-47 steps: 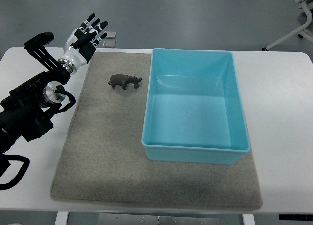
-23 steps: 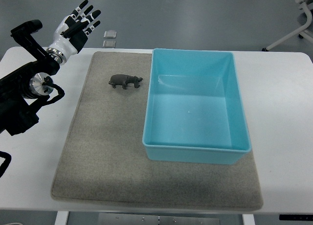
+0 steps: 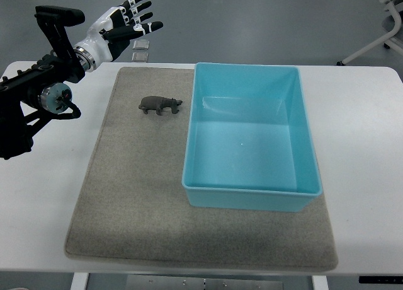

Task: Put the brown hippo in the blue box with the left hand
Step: 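Swing the left hand out over the brown hippo, fingers pointing down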

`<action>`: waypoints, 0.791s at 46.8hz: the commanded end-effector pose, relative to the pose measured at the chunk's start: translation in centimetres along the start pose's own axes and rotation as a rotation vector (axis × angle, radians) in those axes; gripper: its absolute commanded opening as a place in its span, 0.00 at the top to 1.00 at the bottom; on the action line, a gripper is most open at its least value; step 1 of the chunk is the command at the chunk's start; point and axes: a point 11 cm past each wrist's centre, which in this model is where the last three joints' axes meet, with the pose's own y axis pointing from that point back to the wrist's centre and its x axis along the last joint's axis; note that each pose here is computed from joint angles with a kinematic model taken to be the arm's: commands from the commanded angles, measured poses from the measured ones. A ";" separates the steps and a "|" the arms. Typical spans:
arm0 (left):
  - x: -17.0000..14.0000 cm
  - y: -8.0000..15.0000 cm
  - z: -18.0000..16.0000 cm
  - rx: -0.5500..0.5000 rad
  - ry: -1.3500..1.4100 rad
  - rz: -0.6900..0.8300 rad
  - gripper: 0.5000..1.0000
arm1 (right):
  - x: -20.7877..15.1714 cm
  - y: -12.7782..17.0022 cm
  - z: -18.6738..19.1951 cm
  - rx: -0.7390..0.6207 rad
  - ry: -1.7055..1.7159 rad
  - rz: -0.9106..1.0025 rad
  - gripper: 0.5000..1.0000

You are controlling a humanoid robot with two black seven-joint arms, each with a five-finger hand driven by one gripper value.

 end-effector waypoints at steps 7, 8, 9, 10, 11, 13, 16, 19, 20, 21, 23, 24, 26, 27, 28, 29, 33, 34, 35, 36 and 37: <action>-0.6 0.4 1.1 0.026 -0.245 -0.096 0.01 | 0.0 0.0 0.1 -0.001 0.001 0.000 0.13; -0.7 0.4 1.1 0.031 -0.270 -0.107 0.01 | 0.0 0.0 0.1 -0.001 0.001 0.000 0.13; -0.8 0.5 1.1 0.035 -0.292 -0.118 0.01 | 0.0 0.0 0.0 -0.001 -0.001 0.000 0.13; -0.8 0.5 1.0 0.039 -0.313 -0.124 0.01 | 0.0 0.0 0.1 -0.001 0.001 0.000 0.13; -0.9 0.6 0.9 0.045 -0.337 -0.135 0.01 | 0.0 0.0 0.1 -0.001 0.001 0.000 0.13; -1.0 0.6 0.7 0.056 -0.379 -0.152 0.01 | 0.0 0.0 0.1 -0.001 0.001 0.000 0.13; -1.4 0.5 0.6 0.073 -0.444 -0.187 0.01 | 0.0 0.0 0.1 -0.001 0.001 0.000 0.13; -1.6 0.7 0.2 0.098 -0.497 -0.221 0.01 | 0.0 0.0 0.0 0.000 0.001 0.000 0.13; -1.7 0.9 0.1 0.106 -0.511 -0.233 0.01 | 0.0 0.0 0.1 -0.001 0.001 0.000 0.13; -1.8 0.9 0.1 0.109 -0.525 -0.244 0.01 | 0.0 0.0 0.1 -0.001 0.001 0.000 0.13; -1.9 1.1 0.3 0.113 -0.557 -0.263 0.01 | 0.0 0.0 0.1 -0.001 0.001 0.000 0.13; -1.9 1.2 0.4 0.114 -0.574 -0.273 0.01 | 0.0 0.0 0.0 -0.001 -0.001 0.000 0.13; -1.9 1.5 0.7 0.121 -0.611 -0.296 0.01 | 0.0 0.0 0.1 -0.001 0.001 0.000 0.13; -1.9 1.6 0.6 0.128 -0.628 -0.308 0.01 | 0.0 0.0 0.1 -0.001 0.001 0.000 0.13; -1.9 1.7 0.5 0.136 -0.651 -0.323 0.01 | 0.0 0.0 0.0 0.000 0.001 0.000 0.13; -1.9 1.8 0.4 0.144 -0.671 -0.338 0.01 | 0.0 0.0 0.1 -0.001 0.001 0.000 0.13; -2.1 1.8 0.6 0.159 -0.767 -0.377 0.01 | 0.0 0.0 0.1 -0.001 0.001 0.000 0.13; -2.0 1.9 0.5 0.165 -0.788 -0.382 0.01 | 0.0 0.0 0.1 -0.001 0.001 0.000 0.13; -2.1 1.9 0.4 0.169 -0.808 -0.389 0.01 | 0.0 0.0 0.1 -0.001 0.001 0.000 0.13; -2.1 2.0 0.3 0.172 -0.828 -0.397 0.01 | 0.0 0.0 0.0 -0.001 -0.001 0.000 0.13; -2.2 2.0 0.2 0.174 -0.848 -0.407 0.01 | 0.0 0.0 0.1 -0.001 0.001 0.000 0.13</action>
